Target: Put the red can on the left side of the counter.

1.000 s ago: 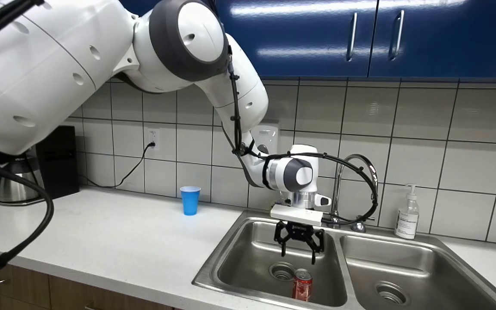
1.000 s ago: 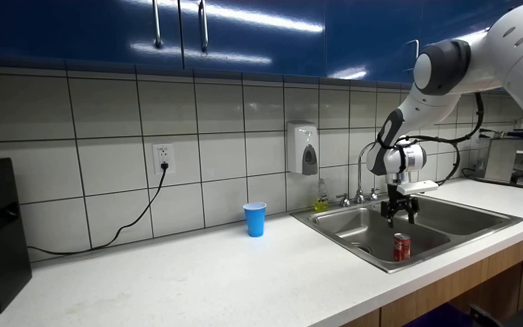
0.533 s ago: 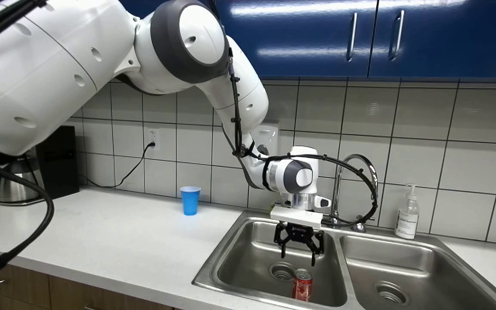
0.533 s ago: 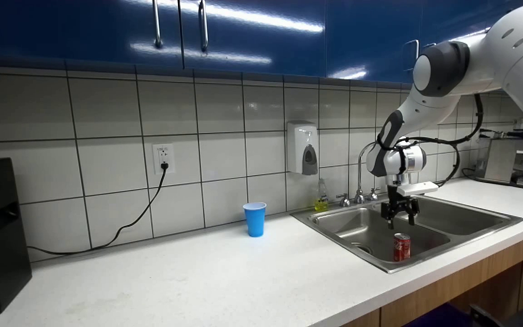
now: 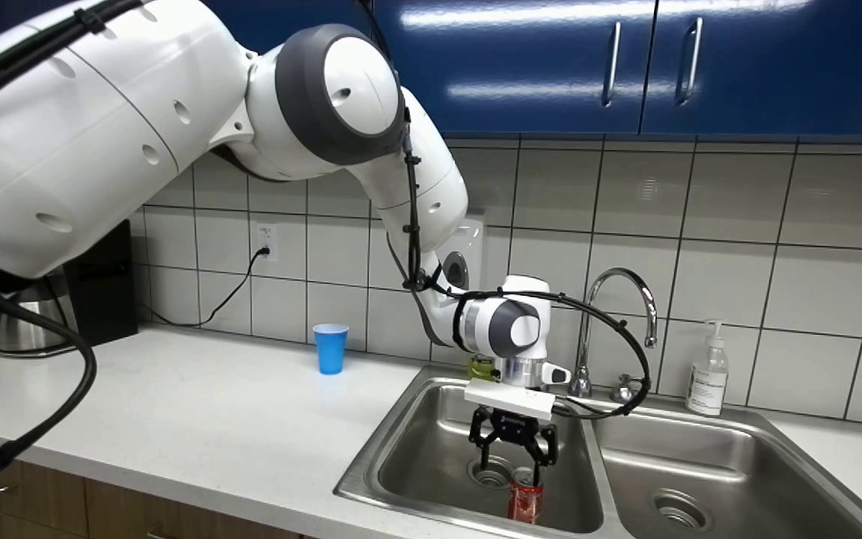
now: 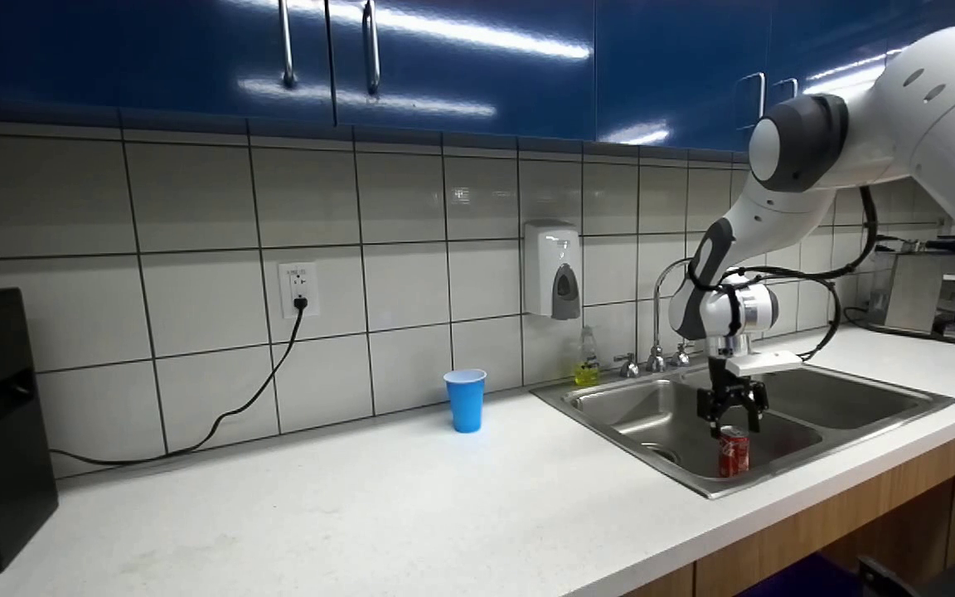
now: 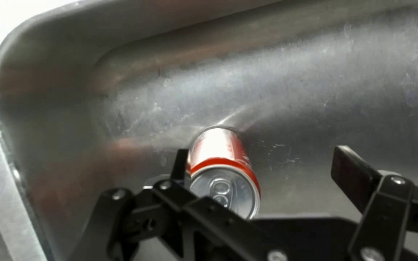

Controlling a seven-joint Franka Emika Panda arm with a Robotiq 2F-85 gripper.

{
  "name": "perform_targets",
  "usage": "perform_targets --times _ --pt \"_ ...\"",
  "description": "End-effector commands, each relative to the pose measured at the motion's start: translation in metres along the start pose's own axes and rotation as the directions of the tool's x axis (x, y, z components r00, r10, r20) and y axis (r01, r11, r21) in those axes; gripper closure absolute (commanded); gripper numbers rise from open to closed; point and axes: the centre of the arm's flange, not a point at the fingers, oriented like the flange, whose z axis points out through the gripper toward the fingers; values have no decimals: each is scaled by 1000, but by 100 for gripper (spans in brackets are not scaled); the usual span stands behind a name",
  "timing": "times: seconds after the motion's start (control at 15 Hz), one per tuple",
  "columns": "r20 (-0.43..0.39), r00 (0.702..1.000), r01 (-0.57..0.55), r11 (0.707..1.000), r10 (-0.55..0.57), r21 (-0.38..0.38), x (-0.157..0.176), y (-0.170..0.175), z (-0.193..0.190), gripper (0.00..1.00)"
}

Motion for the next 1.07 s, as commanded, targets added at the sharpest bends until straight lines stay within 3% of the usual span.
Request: perform_targets --times 0.0,1.0 --pt "-27 999 -28 999 29 35 -1 3 6 0" --pt "-76 995 -56 998 58 30 9 12 19 0"
